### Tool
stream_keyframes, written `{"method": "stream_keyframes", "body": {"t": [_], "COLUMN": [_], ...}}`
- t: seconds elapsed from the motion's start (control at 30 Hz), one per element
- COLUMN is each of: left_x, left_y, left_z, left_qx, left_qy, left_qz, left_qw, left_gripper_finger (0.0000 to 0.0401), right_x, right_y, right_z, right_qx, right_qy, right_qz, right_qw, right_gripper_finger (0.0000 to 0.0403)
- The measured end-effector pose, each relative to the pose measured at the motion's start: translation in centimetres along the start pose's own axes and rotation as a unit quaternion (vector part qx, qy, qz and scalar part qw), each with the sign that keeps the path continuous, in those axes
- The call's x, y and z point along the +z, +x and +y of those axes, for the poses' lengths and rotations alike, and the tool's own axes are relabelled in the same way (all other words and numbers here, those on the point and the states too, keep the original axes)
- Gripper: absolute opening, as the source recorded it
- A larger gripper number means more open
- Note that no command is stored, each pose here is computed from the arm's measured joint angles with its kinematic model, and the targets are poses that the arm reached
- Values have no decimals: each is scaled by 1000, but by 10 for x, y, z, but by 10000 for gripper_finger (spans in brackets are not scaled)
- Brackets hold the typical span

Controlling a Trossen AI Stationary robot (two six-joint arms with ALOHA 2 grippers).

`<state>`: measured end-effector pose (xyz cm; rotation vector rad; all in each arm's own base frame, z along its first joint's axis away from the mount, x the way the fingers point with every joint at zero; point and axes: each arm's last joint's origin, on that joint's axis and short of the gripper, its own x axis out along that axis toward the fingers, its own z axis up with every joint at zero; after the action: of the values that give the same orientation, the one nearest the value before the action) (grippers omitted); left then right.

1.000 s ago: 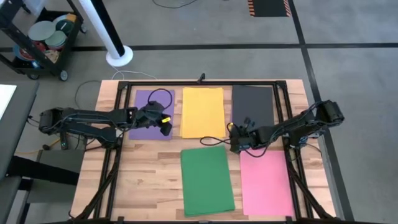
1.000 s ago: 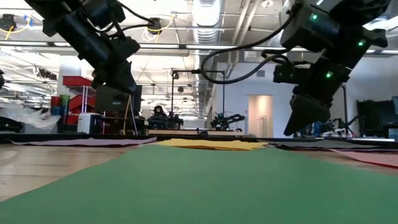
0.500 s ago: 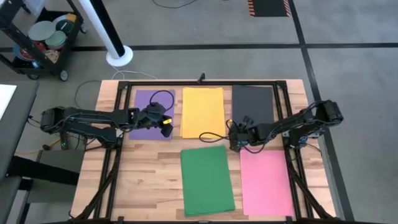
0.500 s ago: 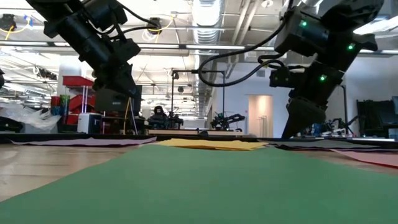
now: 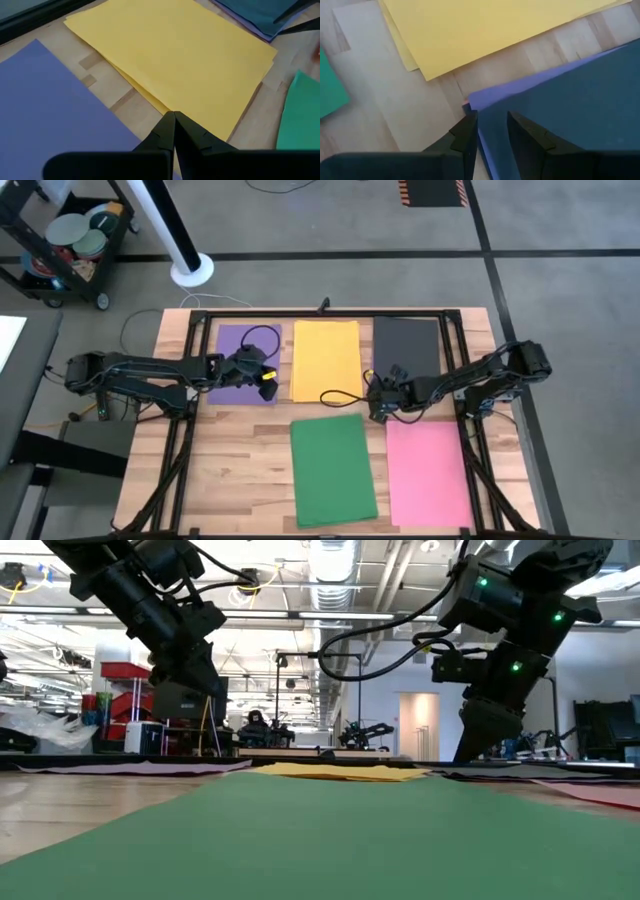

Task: Organize paper
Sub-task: Move the black paper to the bottom left of the table

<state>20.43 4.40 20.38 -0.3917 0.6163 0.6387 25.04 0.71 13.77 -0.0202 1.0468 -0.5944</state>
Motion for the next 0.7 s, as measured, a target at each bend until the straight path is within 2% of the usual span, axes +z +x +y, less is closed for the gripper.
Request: {"method": "stream_keyframes", "body": {"t": [0.47,0.7], "left_x": [0,0], "left_y": [0,0], "left_z": [0,0], "left_qx": [-3,-3], "left_qy": [0,0], "left_qz": [2,1], "left_qw": [1000,1000], "left_gripper_finger": [0,0], "right_x": [-6,-7], "right_y": [24,19], "right_z": [13,13], "right_qx": [-12,-8], "right_qy": [-15,-23], "right_qz": [24,24], "right_qw": [1000,999], "right_gripper_finger": [100,46]}}
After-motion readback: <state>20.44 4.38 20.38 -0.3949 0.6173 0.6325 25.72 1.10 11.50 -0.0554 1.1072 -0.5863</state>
